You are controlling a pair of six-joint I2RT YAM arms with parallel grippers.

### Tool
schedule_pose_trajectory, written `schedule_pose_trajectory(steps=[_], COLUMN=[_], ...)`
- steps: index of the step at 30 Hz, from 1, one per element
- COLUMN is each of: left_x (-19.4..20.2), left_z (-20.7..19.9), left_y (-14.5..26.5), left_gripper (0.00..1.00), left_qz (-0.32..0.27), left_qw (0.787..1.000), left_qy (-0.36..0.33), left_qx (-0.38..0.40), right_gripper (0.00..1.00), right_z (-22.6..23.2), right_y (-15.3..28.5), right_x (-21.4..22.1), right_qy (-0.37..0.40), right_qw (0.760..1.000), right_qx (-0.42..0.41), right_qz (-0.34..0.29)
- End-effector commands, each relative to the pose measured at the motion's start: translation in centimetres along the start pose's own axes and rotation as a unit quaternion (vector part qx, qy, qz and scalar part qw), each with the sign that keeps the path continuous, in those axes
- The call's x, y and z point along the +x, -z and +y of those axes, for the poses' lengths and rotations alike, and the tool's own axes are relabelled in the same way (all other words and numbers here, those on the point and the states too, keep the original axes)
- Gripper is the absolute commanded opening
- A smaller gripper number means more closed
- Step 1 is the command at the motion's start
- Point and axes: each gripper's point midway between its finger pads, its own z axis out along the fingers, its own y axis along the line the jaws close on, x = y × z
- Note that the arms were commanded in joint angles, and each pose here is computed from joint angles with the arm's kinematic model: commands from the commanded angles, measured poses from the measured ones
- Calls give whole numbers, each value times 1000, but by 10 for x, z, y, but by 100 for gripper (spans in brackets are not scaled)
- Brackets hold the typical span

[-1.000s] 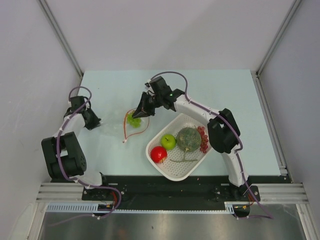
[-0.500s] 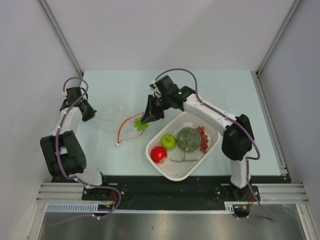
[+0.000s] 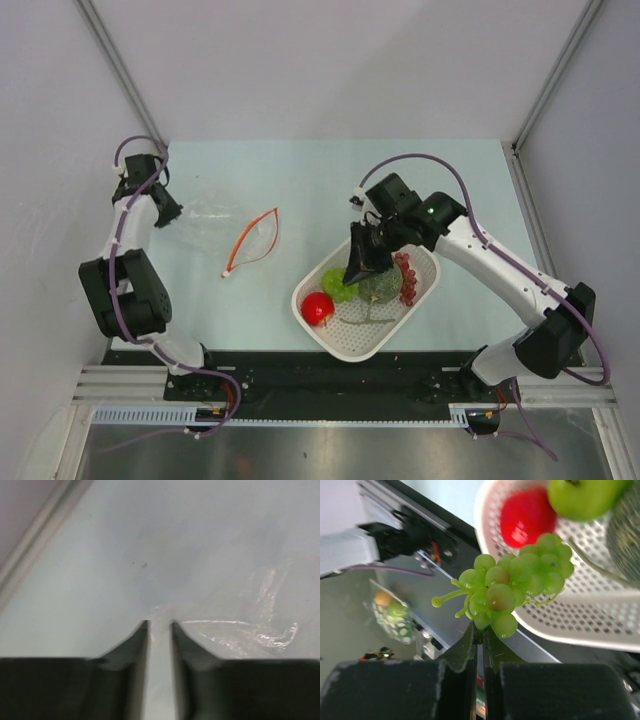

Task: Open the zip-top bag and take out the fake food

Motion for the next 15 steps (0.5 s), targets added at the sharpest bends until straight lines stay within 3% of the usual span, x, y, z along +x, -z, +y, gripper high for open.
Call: schedule_pose_trajectory(steps=[1, 5, 8, 11, 12, 15], left_x=[-41, -50, -45, -22, -20, 1], left_z=[10, 10, 0, -22, -29, -60], left_y=[25, 54, 78, 96, 111, 151], left_gripper=[49, 88, 94, 95, 95, 95], left_qz=[-42, -77, -95, -90, -101, -116], left_qw=[998, 996, 995, 995, 994, 988], left_qy=[3, -3, -17, -40, -42, -66], left_qx=[-36, -43, -35, -7, 10, 80], right_gripper=[0, 6, 13, 32, 43, 61], right_z=[-37, -46, -59, -63, -65, -70], right_y=[20, 11, -1, -6, -6, -5], right_x=[33, 38, 45, 48, 48, 44], right_qy=[18, 19, 13, 20, 23, 26], right_qw=[998, 997, 996, 995, 995, 994], right_qx=[64, 64, 78, 82, 85, 98], right_qz=[18, 32, 50, 53, 50, 37])
